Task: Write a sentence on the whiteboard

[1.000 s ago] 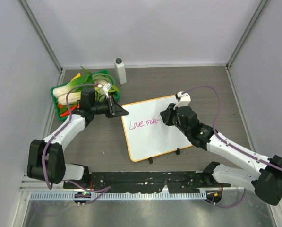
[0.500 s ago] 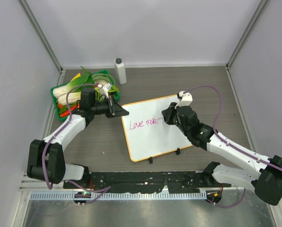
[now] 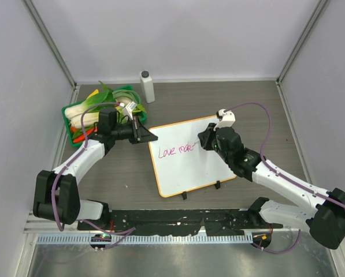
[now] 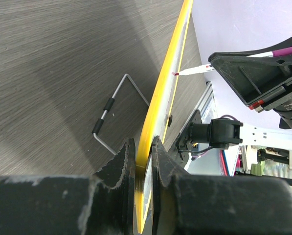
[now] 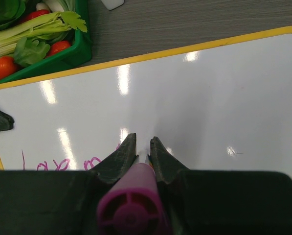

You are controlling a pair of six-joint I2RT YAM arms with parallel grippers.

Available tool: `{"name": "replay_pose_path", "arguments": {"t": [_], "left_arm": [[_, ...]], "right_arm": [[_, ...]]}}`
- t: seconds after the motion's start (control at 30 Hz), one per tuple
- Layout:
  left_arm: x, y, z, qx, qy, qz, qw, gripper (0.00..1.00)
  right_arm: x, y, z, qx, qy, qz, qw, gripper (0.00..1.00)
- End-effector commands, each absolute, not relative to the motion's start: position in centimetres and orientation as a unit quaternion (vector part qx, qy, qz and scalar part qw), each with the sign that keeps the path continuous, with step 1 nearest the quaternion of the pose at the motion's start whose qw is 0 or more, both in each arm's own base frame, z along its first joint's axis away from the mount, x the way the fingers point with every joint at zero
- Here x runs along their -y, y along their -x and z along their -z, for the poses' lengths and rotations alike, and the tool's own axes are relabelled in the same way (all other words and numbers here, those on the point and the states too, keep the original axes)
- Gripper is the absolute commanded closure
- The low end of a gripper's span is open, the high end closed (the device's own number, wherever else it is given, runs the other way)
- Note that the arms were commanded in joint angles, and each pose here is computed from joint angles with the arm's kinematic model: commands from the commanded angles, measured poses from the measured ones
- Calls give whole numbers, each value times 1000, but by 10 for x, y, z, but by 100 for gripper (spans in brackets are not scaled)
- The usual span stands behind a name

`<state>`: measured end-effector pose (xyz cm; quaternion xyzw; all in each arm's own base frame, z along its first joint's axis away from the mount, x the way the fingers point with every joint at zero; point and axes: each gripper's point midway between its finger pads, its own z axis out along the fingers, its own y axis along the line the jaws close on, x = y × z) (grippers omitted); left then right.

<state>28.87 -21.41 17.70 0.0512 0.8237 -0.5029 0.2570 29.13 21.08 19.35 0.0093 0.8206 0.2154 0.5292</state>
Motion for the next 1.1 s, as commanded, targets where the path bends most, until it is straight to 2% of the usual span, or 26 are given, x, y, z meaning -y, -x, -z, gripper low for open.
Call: {"name": "replay_pose_path", "arguments": {"t": [0.0, 0.47, 1.07], "left_arm": [[200, -294, -139, -864, -37, 431, 259, 100], [200, -294, -141, -863, -38, 432, 261, 100], [201, -293, -140, -863, -38, 432, 258, 100]], "right_arm": [[-223, -295, -206, -812, 5, -236, 533, 99], [-219, -275, -177, -834, 11, -244, 495, 99], [-197, -275, -171, -838, -19, -208, 504, 99]]}}
